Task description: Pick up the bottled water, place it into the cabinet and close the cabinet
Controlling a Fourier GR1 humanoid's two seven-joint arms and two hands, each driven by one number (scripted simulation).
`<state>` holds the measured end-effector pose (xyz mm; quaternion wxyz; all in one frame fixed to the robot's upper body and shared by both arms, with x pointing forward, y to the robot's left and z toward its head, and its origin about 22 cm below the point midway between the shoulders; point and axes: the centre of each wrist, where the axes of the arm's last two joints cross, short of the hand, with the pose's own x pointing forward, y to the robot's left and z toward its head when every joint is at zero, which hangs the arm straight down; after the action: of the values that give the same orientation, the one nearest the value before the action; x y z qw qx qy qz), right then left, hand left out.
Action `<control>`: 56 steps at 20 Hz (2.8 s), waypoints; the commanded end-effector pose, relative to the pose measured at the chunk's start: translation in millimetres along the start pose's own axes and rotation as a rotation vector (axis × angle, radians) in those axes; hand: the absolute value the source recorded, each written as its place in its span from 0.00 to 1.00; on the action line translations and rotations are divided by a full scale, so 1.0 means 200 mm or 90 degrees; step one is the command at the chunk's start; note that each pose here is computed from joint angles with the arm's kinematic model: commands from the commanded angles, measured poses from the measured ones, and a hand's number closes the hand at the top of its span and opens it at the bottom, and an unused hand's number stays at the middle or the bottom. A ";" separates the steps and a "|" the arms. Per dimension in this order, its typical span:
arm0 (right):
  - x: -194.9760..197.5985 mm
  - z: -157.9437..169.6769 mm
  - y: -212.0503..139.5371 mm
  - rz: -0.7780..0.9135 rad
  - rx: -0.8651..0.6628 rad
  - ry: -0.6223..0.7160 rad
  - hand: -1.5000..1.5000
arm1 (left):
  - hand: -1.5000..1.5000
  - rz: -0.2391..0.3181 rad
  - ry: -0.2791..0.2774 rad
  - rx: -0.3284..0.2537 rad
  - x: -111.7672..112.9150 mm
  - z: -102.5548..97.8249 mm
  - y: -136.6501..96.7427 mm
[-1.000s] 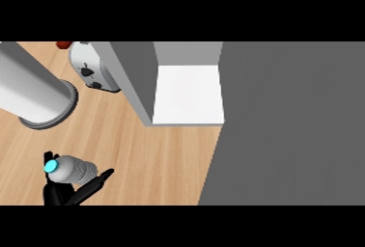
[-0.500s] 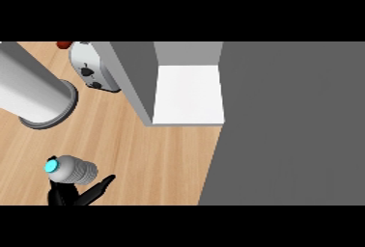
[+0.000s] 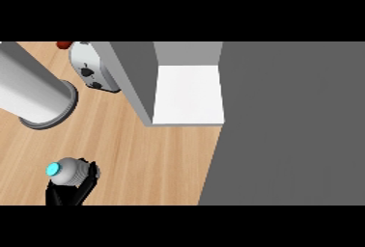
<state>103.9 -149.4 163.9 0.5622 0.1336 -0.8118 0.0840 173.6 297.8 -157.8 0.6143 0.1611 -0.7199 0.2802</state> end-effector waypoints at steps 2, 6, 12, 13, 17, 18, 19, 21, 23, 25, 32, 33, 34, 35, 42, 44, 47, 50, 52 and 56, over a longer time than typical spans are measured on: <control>0.14 0.10 -0.02 0.022 -0.025 -0.045 0.00 | 1.00 0.025 -0.001 -0.003 -0.01 0.01 -0.09; 0.08 0.06 -0.04 0.046 -0.005 -0.031 0.00 | 1.00 0.048 0.026 -0.171 0.03 -0.09 -0.15; 0.04 0.02 -0.01 0.048 -0.006 -0.036 0.00 | 1.00 0.095 0.066 -0.345 0.00 -0.07 -0.33; 0.11 0.04 -0.02 0.039 -0.001 -0.051 0.00 | 1.00 0.117 0.071 -0.358 0.01 -0.06 -0.37; 0.09 0.08 -0.04 0.035 -0.003 -0.031 0.00 | 1.00 0.108 0.025 -0.340 0.04 -0.01 -0.34; 0.09 0.04 -0.07 0.032 0.009 -0.040 0.00 | 1.00 0.110 0.030 -0.354 0.04 0.00 -0.49; 0.07 0.06 -0.07 0.043 -0.009 -0.042 0.00 | 1.00 0.100 0.041 -0.367 0.06 -0.08 -0.41; 0.07 0.06 -0.01 0.031 -0.019 -0.043 0.00 | 1.00 0.092 0.027 -0.371 0.15 -0.03 -0.49; 0.08 0.08 -0.04 0.040 -0.017 -0.044 0.00 | 1.00 0.103 0.043 -0.388 0.19 -0.10 -0.52; 0.07 0.04 -0.02 0.036 -0.014 -0.039 0.00 | 1.00 0.132 0.056 -0.398 0.21 -0.04 -0.49; 0.17 0.08 -0.06 0.029 -0.029 -0.045 0.00 | 1.00 0.151 0.057 -0.403 0.38 0.04 -0.70; 0.09 0.08 0.01 0.025 -0.026 -0.035 0.00 | 1.00 0.145 0.049 -0.399 0.46 -0.01 -0.73; 0.15 0.07 -0.03 0.037 -0.010 -0.038 0.00 | 1.00 0.154 0.046 -0.414 0.50 0.04 -0.76; 0.10 0.07 0.02 0.029 -0.010 -0.040 0.00 | 1.00 0.131 0.029 -0.399 0.42 0.04 -0.75; 0.05 0.03 -0.01 0.032 -0.014 -0.040 0.00 | 1.00 0.128 0.012 -0.424 0.59 0.08 -0.94; 0.05 0.05 0.01 0.031 -0.008 -0.044 0.00 | 1.00 0.125 0.013 -0.429 0.63 0.09 -1.08; 0.13 0.05 -0.05 0.042 -0.008 -0.029 0.00 | 1.00 0.114 0.024 -0.429 0.64 0.04 -1.15; 0.16 0.06 -0.04 0.040 -0.009 -0.040 0.00 | 1.00 0.110 -0.001 -0.431 0.73 0.02 -1.20; 0.12 0.08 -0.03 0.026 -0.009 -0.035 0.00 | 1.00 0.103 -0.001 -0.427 0.76 -0.01 -1.35; 0.11 0.09 -0.03 0.032 -0.016 -0.036 0.00 | 1.00 0.077 -0.029 -0.410 0.78 -0.10 -1.43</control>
<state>103.2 -152.2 161.2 0.5559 0.1197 -0.8177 0.0897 304.7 108.1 45.3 0.6009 -0.0968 -0.7897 0.0775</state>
